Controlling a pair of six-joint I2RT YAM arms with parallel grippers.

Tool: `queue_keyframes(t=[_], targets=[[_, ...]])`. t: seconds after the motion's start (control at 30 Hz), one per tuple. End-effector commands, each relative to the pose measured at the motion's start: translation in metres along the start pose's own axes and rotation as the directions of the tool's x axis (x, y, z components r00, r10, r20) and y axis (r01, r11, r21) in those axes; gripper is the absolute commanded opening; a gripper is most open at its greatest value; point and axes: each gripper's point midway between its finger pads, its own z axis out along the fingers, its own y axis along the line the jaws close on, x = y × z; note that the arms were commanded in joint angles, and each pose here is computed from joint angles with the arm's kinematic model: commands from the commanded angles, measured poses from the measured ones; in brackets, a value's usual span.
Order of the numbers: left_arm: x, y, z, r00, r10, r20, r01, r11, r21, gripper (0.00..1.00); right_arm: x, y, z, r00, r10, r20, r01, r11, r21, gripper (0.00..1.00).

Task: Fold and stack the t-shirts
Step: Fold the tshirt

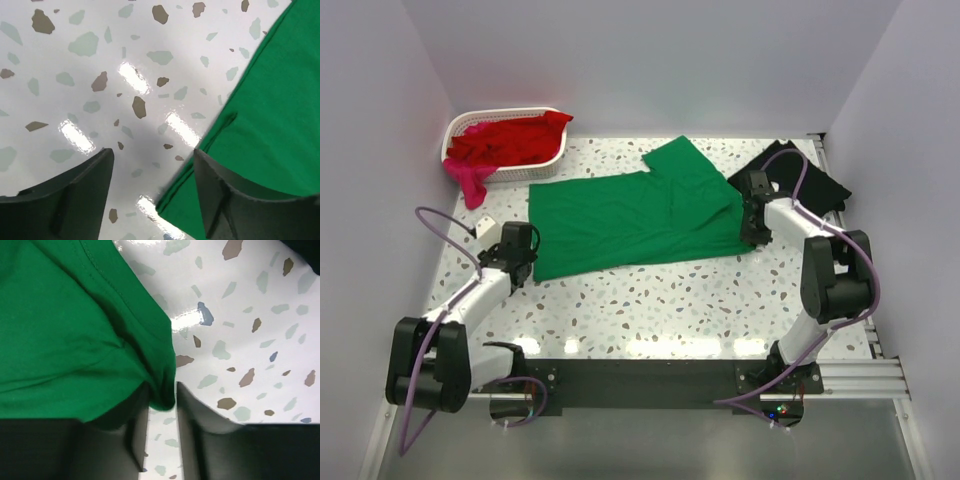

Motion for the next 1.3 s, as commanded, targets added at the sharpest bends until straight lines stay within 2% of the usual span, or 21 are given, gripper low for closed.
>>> queue_keyframes(t=[0.0, 0.03, 0.07, 0.13, 0.23, 0.33, 0.37, 0.5, 0.63, 0.9, 1.1, 1.27], targets=[[-0.018, 0.010, -0.003, 0.997, -0.026, 0.068, 0.030, 0.998, -0.047, 0.73, -0.018, -0.013, -0.022, 0.997, 0.006, 0.076, -0.009, 1.000, 0.030, 0.35], [-0.021, 0.008, -0.005, 0.997, -0.025, 0.077, 0.028, 0.999, -0.038, 0.81, -0.020, -0.013, -0.026, 0.996, 0.010, 0.086, -0.011, 1.000, 0.021, 0.51], [-0.024, 0.008, -0.006, 0.996, -0.014, 0.083, 0.017, 0.999, -0.036, 0.90, -0.021, -0.010, -0.030, 0.996, 0.009, 0.090, -0.009, 1.000, -0.002, 0.56], [-0.030, 0.005, -0.009, 0.995, -0.017, 0.099, 0.019, 1.000, -0.021, 0.95, -0.028, -0.007, -0.041, 0.992, 0.022, 0.126, -0.018, 0.999, -0.035, 0.64], [-0.036, -0.011, -0.016, 0.992, 0.000, 0.129, -0.006, 0.999, 0.046, 0.96, -0.037, 0.003, -0.057, 0.984, 0.028, 0.179, -0.010, 0.995, -0.098, 0.68], [-0.040, -0.037, -0.025, 0.982, 0.037, 0.184, -0.064, 0.988, 0.142, 0.95, -0.047, 0.029, -0.071, 0.973, 0.034, 0.226, 0.022, 0.971, -0.239, 0.70], [-0.042, -0.050, -0.028, 0.978, 0.035, 0.205, -0.075, 0.979, 0.192, 0.95, -0.051, 0.049, -0.078, 0.970, 0.037, 0.239, 0.048, 0.940, -0.338, 0.70], [-0.045, -0.072, -0.021, 0.977, 0.047, 0.209, -0.096, 0.968, 0.234, 0.85, -0.059, 0.091, -0.092, 0.964, 0.006, 0.265, 0.126, 0.870, -0.477, 0.70], [-0.041, -0.081, -0.011, 0.977, 0.096, 0.191, -0.137, 0.967, 0.215, 0.80, -0.062, 0.121, -0.091, 0.962, -0.053, 0.268, 0.185, 0.850, -0.493, 0.68], [-0.022, -0.103, -0.005, 0.986, 0.079, 0.149, -0.125, 0.935, 0.333, 0.77, -0.064, 0.196, -0.091, 0.958, -0.106, 0.268, 0.257, 0.733, -0.630, 0.59], [-0.010, -0.115, 0.002, 0.990, 0.080, 0.115, -0.118, 0.920, 0.374, 0.76, -0.075, 0.225, -0.079, 0.959, -0.106, 0.264, 0.257, 0.719, -0.645, 0.47], [-0.004, -0.119, 0.004, 0.992, 0.087, 0.096, -0.118, 0.911, 0.395, 0.76, -0.075, 0.233, -0.049, 0.963, -0.123, 0.239, 0.245, 0.765, -0.595, 0.43]])
